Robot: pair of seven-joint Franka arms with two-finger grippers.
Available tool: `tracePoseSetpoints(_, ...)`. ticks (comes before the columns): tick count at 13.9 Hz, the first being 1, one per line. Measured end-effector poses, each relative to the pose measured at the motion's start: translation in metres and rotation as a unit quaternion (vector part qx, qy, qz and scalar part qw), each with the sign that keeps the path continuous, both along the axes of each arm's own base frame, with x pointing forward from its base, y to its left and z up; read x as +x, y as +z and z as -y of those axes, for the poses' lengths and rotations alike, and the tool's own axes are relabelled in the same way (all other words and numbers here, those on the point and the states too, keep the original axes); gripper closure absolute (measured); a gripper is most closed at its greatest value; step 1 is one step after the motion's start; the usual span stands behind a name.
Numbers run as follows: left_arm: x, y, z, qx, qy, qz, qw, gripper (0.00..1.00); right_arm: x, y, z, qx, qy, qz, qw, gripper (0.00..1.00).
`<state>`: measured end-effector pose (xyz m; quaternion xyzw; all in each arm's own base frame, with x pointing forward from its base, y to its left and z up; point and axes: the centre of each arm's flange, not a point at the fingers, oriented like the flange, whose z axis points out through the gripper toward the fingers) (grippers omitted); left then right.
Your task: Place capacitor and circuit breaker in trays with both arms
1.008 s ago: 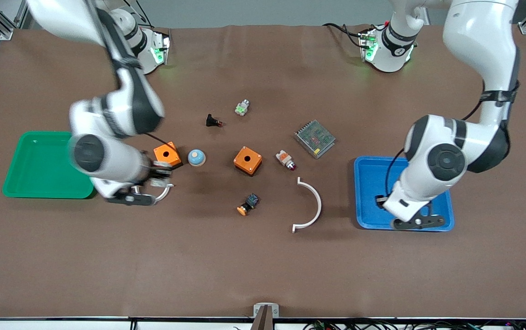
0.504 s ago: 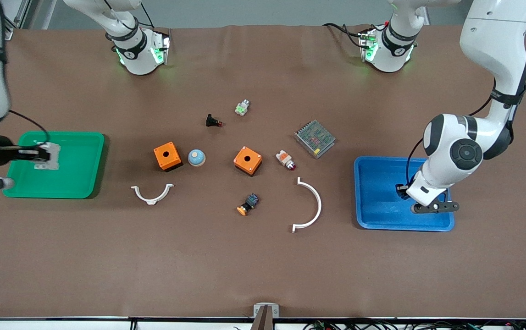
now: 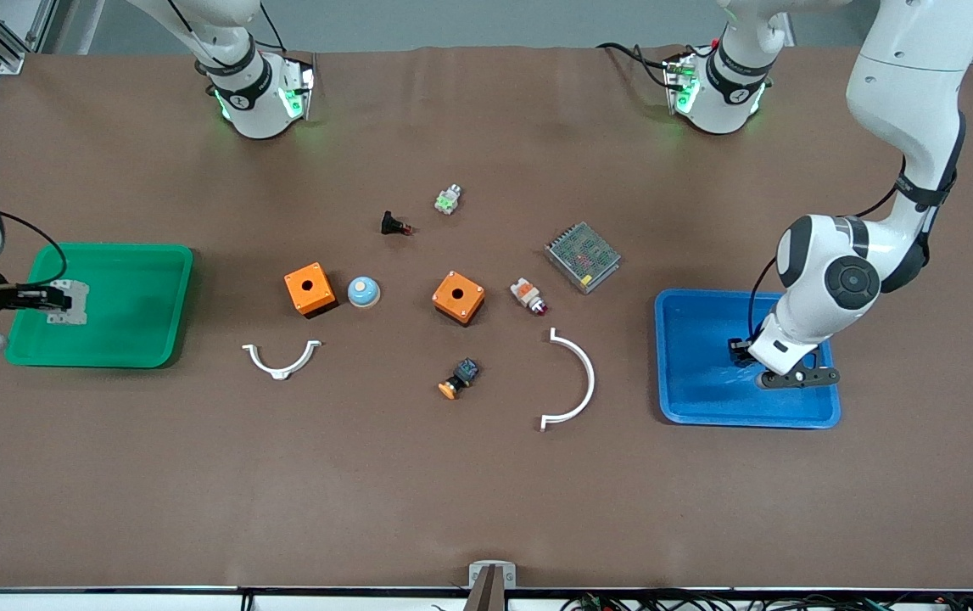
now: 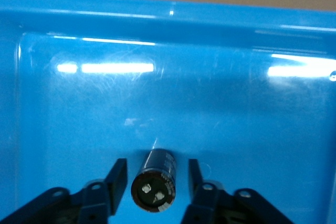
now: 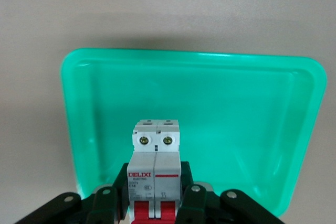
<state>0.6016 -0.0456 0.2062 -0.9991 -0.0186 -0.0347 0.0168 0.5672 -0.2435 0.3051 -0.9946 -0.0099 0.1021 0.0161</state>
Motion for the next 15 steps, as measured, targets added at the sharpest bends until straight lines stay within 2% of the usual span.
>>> tracePoseSetpoints(2, 0.014, 0.021, 0.0, -0.001, 0.001, 0.023, 1.0, 0.21, -0.006, -0.034, 0.002, -0.006, -0.001, 0.009, 1.0, 0.6)
tracePoseSetpoints(4, 0.033, 0.068, -0.001, 0.002, 0.003, 0.052, 0.999, 0.01, -0.011, -0.056, 0.004, -0.008, -0.002, 0.01, 1.0, 0.6)
tracePoseSetpoints(7, 0.051, 0.175, -0.004, 0.014, 0.012, 0.078, 0.997, 0.0, -0.017, -0.074, 0.007, -0.012, -0.005, 0.017, 1.0, 0.6)
tracePoseSetpoints(10, 0.047, 0.272, -0.007, 0.026, 0.024, 0.081, 0.996, 0.0, -0.021, -0.079, 0.008, -0.012, -0.007, 0.015, 1.0, 0.58)
tracePoseSetpoints(13, 0.03, 0.331, -0.006, 0.035, 0.016, 0.061, 0.997, 0.0, -0.017, -0.069, 0.007, -0.011, -0.005, 0.018, 1.0, 0.3)
tracePoseSetpoints(14, 0.023, 0.348, -0.006, 0.028, 0.008, 0.052, 0.998, 0.0, -0.013, -0.058, 0.004, -0.009, -0.004, 0.018, 1.0, 0.22)
tracePoseSetpoints(15, 0.015, 0.362, -0.006, 0.015, -0.001, 0.044, 0.999, 0.0, -0.007, -0.044, -0.003, -0.009, -0.007, 0.022, 1.0, 0.08)
